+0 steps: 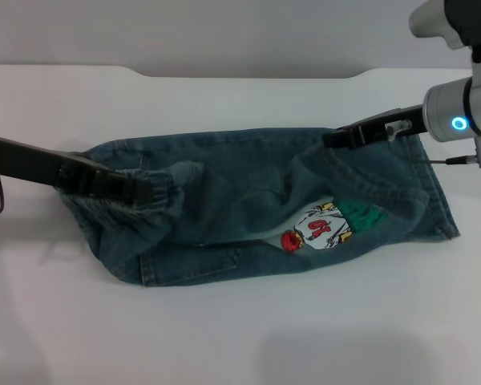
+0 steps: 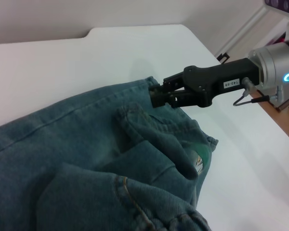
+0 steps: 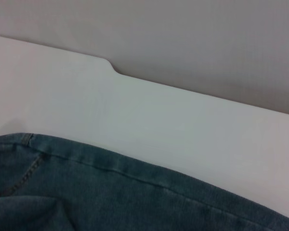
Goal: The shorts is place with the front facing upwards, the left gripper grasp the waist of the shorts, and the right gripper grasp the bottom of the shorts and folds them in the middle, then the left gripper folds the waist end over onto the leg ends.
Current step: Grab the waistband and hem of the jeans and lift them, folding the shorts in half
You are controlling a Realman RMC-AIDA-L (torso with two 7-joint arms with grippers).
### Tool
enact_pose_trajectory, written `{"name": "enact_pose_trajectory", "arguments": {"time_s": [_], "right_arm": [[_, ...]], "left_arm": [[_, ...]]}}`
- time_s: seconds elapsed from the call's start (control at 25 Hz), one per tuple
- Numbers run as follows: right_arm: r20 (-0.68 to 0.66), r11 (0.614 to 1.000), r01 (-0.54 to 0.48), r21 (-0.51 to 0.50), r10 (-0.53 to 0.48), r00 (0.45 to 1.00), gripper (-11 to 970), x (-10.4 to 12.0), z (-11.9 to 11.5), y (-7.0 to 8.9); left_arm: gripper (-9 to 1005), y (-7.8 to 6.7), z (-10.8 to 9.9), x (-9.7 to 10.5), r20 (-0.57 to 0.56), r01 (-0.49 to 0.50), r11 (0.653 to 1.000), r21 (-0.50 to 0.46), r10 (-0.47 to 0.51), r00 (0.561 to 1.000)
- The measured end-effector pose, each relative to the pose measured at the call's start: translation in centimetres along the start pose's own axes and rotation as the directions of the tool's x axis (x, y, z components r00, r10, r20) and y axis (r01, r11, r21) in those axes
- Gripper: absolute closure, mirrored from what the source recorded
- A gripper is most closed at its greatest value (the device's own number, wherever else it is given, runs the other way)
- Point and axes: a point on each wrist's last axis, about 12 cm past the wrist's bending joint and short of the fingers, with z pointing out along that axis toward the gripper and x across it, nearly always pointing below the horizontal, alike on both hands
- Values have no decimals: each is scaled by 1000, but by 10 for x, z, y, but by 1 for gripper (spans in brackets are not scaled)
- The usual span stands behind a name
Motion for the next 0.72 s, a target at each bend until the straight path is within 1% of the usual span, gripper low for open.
{"name": "enact_pose_trajectory", "arguments": {"time_s": [0.4,0.72], "right_arm": [[10,1000,4,26,-4,1000,680,3,1,-3],[9,999,18,41,-19,1000,681,8,9,-2]], "left_arm": [[954,0,1,3,-1,5,1000,7,-5,1000],[954,-2,4,5,-3,15,1000,21,-15,1000]]}}
